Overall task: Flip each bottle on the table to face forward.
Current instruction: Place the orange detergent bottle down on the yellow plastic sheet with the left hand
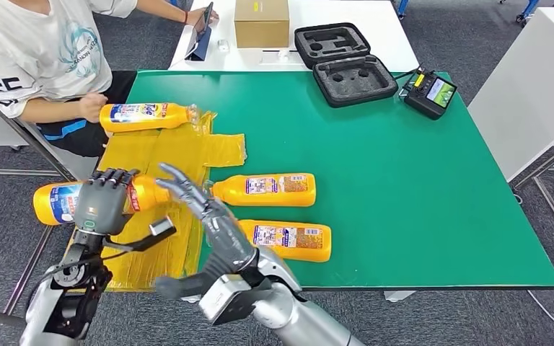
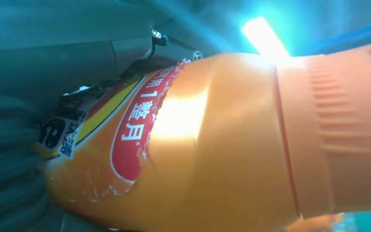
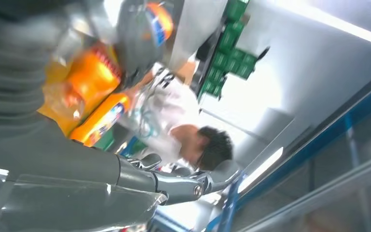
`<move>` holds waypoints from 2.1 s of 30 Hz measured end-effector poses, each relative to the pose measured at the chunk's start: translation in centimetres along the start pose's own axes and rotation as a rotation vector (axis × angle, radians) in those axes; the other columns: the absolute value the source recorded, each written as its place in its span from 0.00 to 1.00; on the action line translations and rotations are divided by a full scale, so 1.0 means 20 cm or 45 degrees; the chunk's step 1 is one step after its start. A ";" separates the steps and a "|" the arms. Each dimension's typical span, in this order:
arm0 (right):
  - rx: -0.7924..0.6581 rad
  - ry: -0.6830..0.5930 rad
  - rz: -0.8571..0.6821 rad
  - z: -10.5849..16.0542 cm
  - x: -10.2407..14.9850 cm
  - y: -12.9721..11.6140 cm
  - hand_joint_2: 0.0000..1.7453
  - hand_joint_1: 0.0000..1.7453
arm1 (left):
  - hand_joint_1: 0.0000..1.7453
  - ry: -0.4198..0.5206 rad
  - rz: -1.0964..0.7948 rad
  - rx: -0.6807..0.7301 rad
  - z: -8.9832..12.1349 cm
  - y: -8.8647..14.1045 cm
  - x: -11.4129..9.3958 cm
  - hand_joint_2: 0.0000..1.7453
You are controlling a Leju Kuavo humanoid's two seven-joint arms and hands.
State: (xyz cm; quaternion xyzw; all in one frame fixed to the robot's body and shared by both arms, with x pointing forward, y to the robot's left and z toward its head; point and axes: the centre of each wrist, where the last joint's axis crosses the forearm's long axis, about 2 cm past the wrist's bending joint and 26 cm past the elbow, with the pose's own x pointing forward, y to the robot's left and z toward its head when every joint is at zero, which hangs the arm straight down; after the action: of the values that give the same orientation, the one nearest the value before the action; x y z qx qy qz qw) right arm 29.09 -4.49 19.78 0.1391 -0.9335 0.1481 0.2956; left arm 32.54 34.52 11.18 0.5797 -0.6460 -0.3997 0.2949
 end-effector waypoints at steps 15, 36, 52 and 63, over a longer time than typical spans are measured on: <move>0.123 -0.019 -0.053 -0.02 0.01 0.10 1.00 0.00 | 1.00 0.040 0.087 -0.204 -0.02 -0.15 -0.02 1.00; 0.163 0.040 -0.059 0.02 -0.02 0.13 1.00 0.00 | 1.00 0.129 0.817 -0.692 -0.24 -0.20 -0.11 1.00; 0.160 0.053 -0.063 0.02 -0.02 0.15 1.00 0.00 | 0.00 0.116 0.838 -0.775 -0.32 -0.20 -0.13 0.75; 0.174 0.082 -0.055 0.02 -0.03 0.14 1.00 0.00 | 0.00 0.110 0.825 -0.854 -0.30 -0.22 -0.09 0.00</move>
State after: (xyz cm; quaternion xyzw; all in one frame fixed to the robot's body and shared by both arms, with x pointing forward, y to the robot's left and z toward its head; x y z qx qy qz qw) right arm 28.37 -1.90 18.44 0.1742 -0.9080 0.2093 0.3183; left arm 40.21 35.20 10.55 0.2370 -0.6158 -0.4493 0.6023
